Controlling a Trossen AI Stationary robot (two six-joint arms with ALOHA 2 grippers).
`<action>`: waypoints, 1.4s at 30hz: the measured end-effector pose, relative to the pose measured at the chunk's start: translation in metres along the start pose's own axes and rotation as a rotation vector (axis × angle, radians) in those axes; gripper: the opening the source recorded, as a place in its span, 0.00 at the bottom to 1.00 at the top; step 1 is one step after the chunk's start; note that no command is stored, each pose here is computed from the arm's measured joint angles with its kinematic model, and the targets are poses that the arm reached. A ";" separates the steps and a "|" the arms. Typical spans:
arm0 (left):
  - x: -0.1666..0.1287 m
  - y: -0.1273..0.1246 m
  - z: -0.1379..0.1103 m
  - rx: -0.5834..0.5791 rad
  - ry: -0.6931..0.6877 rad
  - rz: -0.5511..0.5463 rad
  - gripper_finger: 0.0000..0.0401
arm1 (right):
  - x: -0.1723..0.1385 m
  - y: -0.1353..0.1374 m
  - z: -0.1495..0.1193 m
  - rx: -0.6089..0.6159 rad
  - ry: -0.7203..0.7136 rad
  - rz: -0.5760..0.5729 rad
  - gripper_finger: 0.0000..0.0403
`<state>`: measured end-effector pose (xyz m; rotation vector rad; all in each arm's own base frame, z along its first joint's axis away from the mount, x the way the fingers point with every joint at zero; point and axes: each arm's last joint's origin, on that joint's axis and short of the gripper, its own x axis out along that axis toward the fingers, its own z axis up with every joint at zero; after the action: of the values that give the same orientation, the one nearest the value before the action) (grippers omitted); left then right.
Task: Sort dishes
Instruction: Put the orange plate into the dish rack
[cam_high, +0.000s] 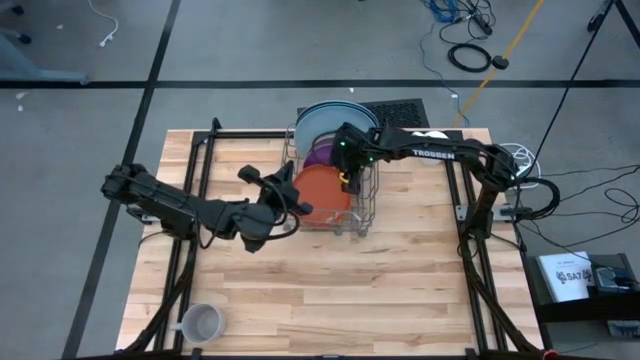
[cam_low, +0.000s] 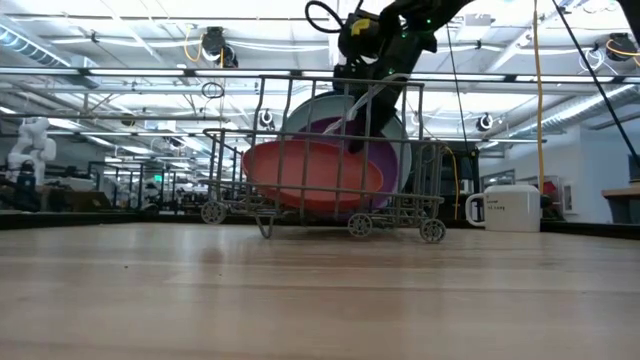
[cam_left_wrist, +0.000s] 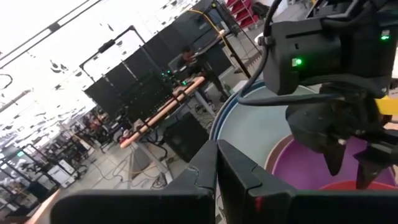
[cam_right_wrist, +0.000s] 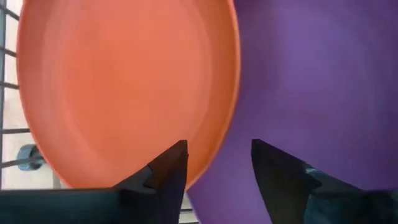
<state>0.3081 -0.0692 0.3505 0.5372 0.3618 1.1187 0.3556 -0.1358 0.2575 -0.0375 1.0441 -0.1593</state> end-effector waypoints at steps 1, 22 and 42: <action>0.000 0.000 0.000 0.000 0.000 0.000 0.03 | 0.001 0.000 0.000 0.006 -0.001 0.011 0.40; 0.000 0.000 0.000 0.005 0.000 -0.001 0.03 | -0.012 0.018 0.010 -0.053 -0.050 -0.059 0.02; 0.000 -0.001 0.000 0.005 -0.007 -0.013 0.03 | -0.079 0.071 0.019 -0.135 -0.078 -0.761 0.00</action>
<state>0.3086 -0.0693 0.3501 0.5423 0.3615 1.1031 0.3413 -0.0547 0.3269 -0.5623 0.9188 -0.7693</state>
